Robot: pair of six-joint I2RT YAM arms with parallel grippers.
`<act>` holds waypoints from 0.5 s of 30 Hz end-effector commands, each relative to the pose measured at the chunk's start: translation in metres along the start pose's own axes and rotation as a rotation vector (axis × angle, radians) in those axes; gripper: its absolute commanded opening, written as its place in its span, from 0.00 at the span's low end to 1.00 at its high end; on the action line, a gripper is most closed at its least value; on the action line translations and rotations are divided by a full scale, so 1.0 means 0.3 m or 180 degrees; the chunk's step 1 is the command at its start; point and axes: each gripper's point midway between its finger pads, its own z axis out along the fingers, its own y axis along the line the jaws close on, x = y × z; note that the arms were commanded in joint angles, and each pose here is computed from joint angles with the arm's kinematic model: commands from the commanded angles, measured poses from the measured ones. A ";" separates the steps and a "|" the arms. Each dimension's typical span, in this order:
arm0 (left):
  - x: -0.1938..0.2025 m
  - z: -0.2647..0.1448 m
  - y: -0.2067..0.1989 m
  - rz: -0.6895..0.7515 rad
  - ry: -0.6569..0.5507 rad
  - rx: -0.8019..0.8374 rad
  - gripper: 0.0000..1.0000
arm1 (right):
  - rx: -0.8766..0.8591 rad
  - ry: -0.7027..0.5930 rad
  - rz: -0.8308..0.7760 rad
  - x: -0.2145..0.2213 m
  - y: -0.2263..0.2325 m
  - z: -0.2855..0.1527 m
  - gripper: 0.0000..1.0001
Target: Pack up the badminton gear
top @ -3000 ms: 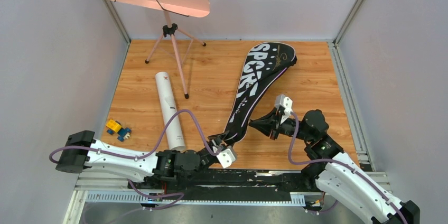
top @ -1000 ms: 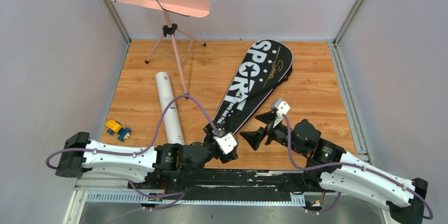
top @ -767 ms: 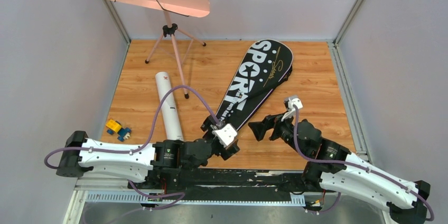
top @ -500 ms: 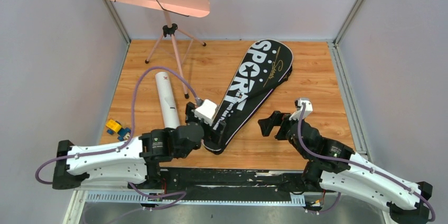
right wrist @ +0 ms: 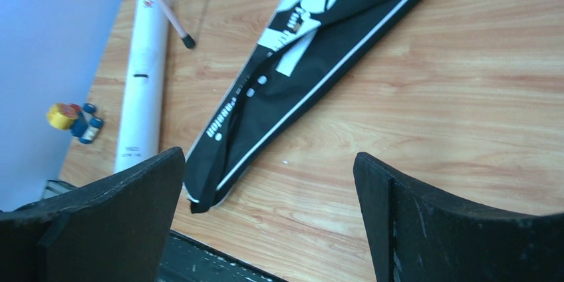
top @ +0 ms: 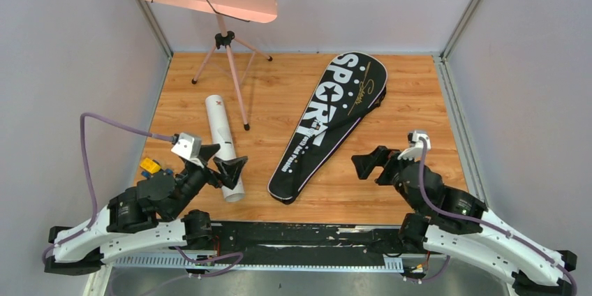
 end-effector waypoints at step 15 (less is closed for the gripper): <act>0.016 -0.017 0.064 0.0431 0.0125 -0.0194 1.00 | -0.0497 -0.0330 0.0175 -0.118 0.041 -0.112 1.00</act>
